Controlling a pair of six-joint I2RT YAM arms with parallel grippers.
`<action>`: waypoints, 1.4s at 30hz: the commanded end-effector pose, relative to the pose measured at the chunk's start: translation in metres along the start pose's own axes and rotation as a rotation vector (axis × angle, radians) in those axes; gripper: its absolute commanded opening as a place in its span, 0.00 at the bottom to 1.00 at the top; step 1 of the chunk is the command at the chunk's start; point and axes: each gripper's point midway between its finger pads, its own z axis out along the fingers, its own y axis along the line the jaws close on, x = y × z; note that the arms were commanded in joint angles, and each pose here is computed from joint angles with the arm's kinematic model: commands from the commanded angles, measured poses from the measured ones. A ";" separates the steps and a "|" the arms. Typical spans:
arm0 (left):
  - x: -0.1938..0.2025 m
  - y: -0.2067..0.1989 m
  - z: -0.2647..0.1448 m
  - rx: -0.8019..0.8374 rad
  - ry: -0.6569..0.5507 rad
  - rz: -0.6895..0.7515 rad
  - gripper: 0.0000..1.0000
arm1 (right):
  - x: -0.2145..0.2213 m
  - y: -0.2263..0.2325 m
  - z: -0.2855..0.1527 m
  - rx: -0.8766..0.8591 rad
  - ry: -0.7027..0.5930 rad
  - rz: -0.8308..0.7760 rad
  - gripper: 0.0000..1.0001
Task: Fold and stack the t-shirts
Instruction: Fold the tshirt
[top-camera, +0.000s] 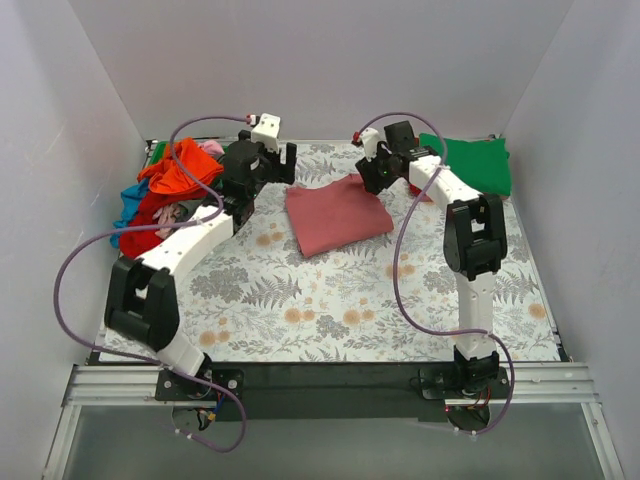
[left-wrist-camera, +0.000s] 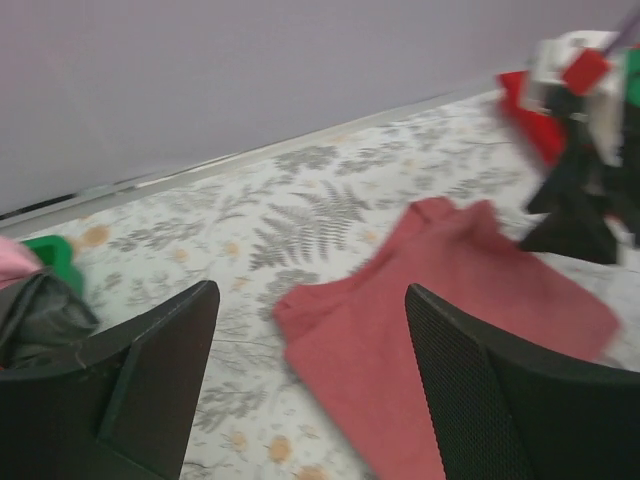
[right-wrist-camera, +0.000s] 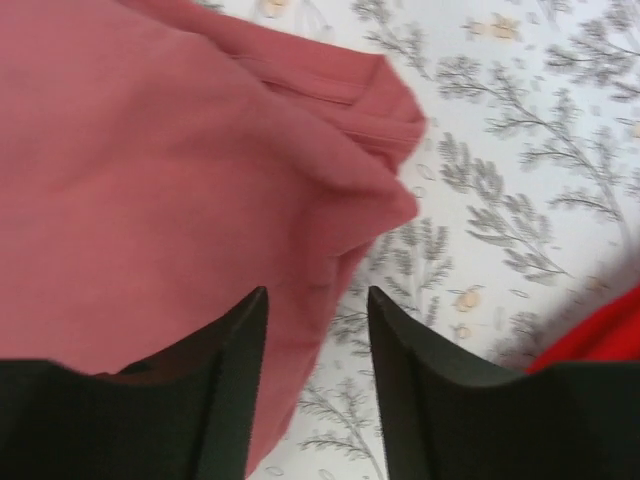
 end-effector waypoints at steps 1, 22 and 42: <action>0.035 -0.062 -0.045 0.325 0.161 -0.191 0.73 | -0.023 0.053 -0.028 -0.338 -0.137 -0.012 0.48; 0.178 -0.029 0.011 0.056 0.532 -0.620 0.61 | -0.004 0.000 0.032 -0.113 0.000 0.197 0.48; 0.177 -0.016 0.065 0.033 0.509 -0.676 0.20 | -0.002 -0.010 0.027 -0.088 -0.011 0.211 0.44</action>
